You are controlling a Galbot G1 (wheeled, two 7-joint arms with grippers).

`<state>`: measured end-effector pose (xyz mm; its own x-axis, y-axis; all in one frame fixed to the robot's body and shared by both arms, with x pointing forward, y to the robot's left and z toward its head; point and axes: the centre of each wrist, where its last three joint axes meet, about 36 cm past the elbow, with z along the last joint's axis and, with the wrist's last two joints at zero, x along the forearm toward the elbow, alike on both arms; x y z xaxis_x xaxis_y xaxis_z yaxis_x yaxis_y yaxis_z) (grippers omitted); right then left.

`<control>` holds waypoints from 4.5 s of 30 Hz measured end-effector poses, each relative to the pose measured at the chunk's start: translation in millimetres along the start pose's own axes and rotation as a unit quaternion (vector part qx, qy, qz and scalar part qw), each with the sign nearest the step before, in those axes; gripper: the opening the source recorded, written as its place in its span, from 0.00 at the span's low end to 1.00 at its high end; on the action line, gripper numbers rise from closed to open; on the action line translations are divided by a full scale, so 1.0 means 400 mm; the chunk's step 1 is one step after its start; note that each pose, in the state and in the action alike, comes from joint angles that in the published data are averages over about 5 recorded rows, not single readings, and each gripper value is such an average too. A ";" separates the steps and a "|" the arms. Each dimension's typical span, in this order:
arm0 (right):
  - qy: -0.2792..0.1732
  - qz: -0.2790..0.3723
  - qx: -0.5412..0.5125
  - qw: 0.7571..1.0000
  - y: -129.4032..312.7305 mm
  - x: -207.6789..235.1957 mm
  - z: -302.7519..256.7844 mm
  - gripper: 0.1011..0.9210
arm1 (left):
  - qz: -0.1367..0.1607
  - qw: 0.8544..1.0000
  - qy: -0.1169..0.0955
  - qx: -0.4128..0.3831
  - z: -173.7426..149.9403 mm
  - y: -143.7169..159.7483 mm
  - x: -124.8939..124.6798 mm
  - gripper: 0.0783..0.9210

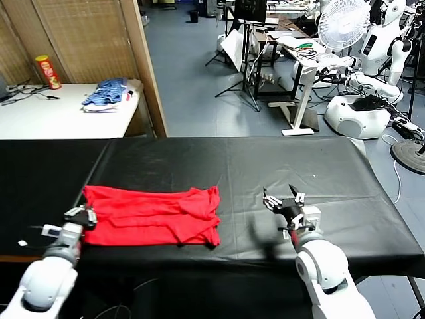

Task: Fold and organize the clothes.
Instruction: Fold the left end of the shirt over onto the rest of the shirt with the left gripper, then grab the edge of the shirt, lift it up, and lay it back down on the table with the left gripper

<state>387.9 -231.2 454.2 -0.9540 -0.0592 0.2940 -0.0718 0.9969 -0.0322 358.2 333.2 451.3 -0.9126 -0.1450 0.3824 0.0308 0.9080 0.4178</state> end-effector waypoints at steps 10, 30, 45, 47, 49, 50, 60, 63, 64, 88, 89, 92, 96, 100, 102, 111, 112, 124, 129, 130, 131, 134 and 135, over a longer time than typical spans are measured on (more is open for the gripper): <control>0.006 0.016 -0.003 1.000 -0.009 0.020 0.015 0.85 | 0.172 0.969 -0.004 0.175 -0.155 -0.215 0.040 0.08; -0.005 -0.045 0.002 0.999 0.021 0.003 0.016 0.85 | 0.232 0.940 -0.014 0.251 -0.180 -0.377 0.033 0.30; -0.006 -0.187 0.039 0.982 0.226 -0.091 0.003 0.85 | 0.188 0.940 -0.055 0.280 -0.141 -0.261 0.041 0.85; -0.004 -0.196 0.056 0.979 0.260 -0.105 0.007 0.85 | 0.170 0.945 -0.045 0.274 -0.114 -0.238 0.035 0.85; -0.001 -0.198 0.080 0.977 0.287 -0.116 0.019 0.85 | 0.152 0.949 -0.038 0.273 -0.090 -0.219 0.031 0.85; 0.000 -0.195 0.096 0.976 0.298 -0.121 0.028 0.85 | 0.145 0.950 -0.035 0.273 -0.080 -0.211 0.029 0.85; -0.011 -0.119 0.200 0.972 0.337 -0.151 0.126 0.85 | 0.118 0.944 -0.027 0.307 -0.033 -0.177 -0.003 0.85; -0.025 -0.114 0.161 0.980 0.338 -0.150 0.120 0.85 | 0.121 0.936 -0.021 0.330 -0.013 -0.173 -0.013 0.85; -0.027 -0.116 0.144 0.982 0.335 -0.148 0.114 0.85 | 0.122 0.932 -0.018 0.340 -0.006 -0.171 -0.017 0.85; -0.063 -0.133 -0.033 0.989 0.231 -0.052 -0.022 0.85 | 0.155 0.842 0.029 0.516 0.075 -0.159 -0.048 0.15; -0.060 -0.124 -0.030 0.990 0.228 -0.049 -0.023 0.85 | 0.152 0.846 0.027 0.511 0.074 -0.160 -0.048 0.11; -0.041 -0.086 -0.009 0.995 0.220 -0.039 -0.022 0.85 | 0.138 0.868 0.014 0.477 0.064 -0.164 -0.046 0.07; -0.011 -0.044 0.024 0.999 0.196 -0.019 -0.012 0.85 | 0.097 0.921 -0.016 0.377 0.042 -0.154 -0.040 0.07; 0.008 -0.025 0.035 0.999 0.167 0.010 -0.001 0.85 | 0.038 0.968 -0.045 0.245 0.035 -0.117 -0.041 0.07; 0.013 -0.020 0.036 0.999 0.156 0.022 0.003 0.85 | 0.005 0.983 -0.054 0.174 0.039 -0.090 -0.040 0.07; 0.024 -0.010 0.029 0.999 0.141 0.054 0.016 0.85 | -0.103 0.989 -0.086 -0.056 0.023 0.083 -0.013 0.07; 0.025 -0.011 0.029 0.999 0.143 0.055 0.016 0.85 | -0.110 0.987 -0.091 -0.074 0.017 0.102 -0.006 0.07; 0.035 -0.016 0.029 0.999 0.142 0.073 0.034 0.85 | -0.065 0.988 -0.128 -0.064 -0.043 0.039 0.080 0.07; 0.035 -0.029 0.030 0.998 0.135 0.083 0.034 0.85 | 0.003 0.993 -0.118 0.009 -0.023 -0.113 0.079 0.07; 0.036 -0.037 0.028 0.998 0.134 0.082 0.035 0.85 | 0.020 0.993 -0.115 0.024 -0.020 -0.145 0.079 0.07; 0.037 -0.045 0.025 0.998 0.134 0.080 0.036 0.85 | 0.036 0.992 -0.115 0.037 -0.017 -0.176 0.080 0.07; 0.045 -0.078 0.013 0.996 0.136 0.073 0.039 0.85 | 0.081 0.987 -0.125 0.055 -0.009 -0.254 0.085 0.13; 0.049 -0.090 0.008 0.995 0.138 0.069 0.040 0.85 | 0.094 0.985 -0.132 0.057 -0.007 -0.275 0.088 0.18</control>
<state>352.9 -178.8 445.4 -0.8921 -0.2304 0.3886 -0.2443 0.9696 0.0141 323.8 227.0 420.9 -0.9700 0.1227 0.2101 0.1762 0.9496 0.2592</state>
